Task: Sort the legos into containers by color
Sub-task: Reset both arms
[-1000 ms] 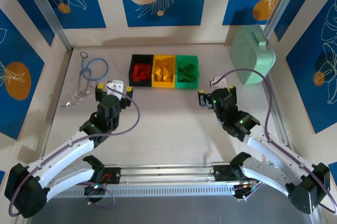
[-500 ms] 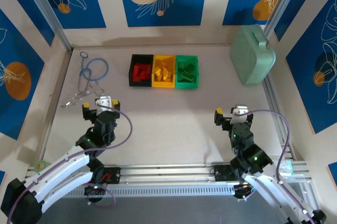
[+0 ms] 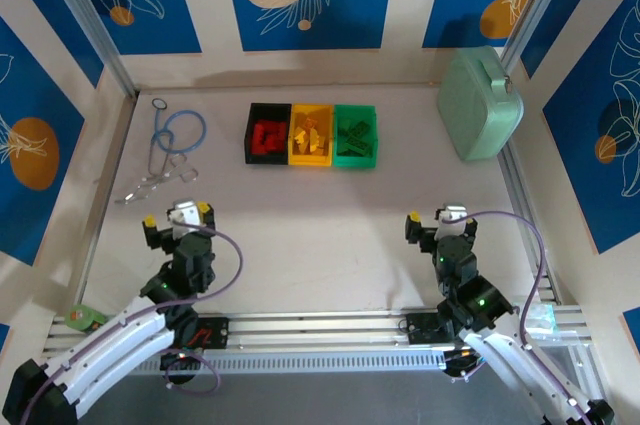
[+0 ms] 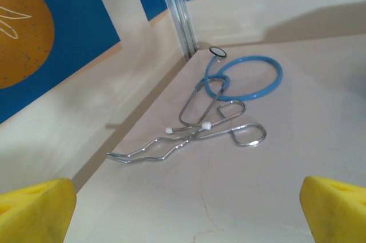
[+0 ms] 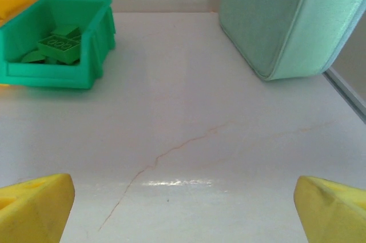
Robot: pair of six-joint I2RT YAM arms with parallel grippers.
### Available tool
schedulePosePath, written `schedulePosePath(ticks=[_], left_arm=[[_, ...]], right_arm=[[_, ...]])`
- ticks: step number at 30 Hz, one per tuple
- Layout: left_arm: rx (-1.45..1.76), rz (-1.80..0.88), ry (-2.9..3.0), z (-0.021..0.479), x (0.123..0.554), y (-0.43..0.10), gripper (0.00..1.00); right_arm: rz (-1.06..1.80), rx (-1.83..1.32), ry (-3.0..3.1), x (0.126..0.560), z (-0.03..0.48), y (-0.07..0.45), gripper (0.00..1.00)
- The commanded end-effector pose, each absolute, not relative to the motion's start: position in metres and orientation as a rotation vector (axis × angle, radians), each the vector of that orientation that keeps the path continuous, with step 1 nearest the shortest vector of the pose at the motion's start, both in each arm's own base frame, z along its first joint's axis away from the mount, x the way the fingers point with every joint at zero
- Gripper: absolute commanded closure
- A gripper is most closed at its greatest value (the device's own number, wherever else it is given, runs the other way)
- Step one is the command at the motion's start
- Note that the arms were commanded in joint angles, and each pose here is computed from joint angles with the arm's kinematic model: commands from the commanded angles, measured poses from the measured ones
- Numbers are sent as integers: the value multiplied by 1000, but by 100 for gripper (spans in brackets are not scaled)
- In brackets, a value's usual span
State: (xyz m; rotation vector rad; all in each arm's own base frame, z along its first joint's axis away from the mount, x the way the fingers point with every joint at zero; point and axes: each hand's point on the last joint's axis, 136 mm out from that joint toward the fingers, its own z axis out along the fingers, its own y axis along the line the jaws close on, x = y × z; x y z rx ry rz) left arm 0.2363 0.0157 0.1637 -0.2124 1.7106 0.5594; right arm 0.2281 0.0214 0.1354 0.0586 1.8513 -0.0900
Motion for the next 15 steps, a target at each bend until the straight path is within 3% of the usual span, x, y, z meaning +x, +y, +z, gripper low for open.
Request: schedulePosePath(ticks=[1,15], left_arm=[[-279,573,1676,163,229,25,0],[-341,472,1576,164,234,28,0]], right_arm=[[-90,133,1767,234,149,14,1],[-58,226,1640,248,149,-5,1]])
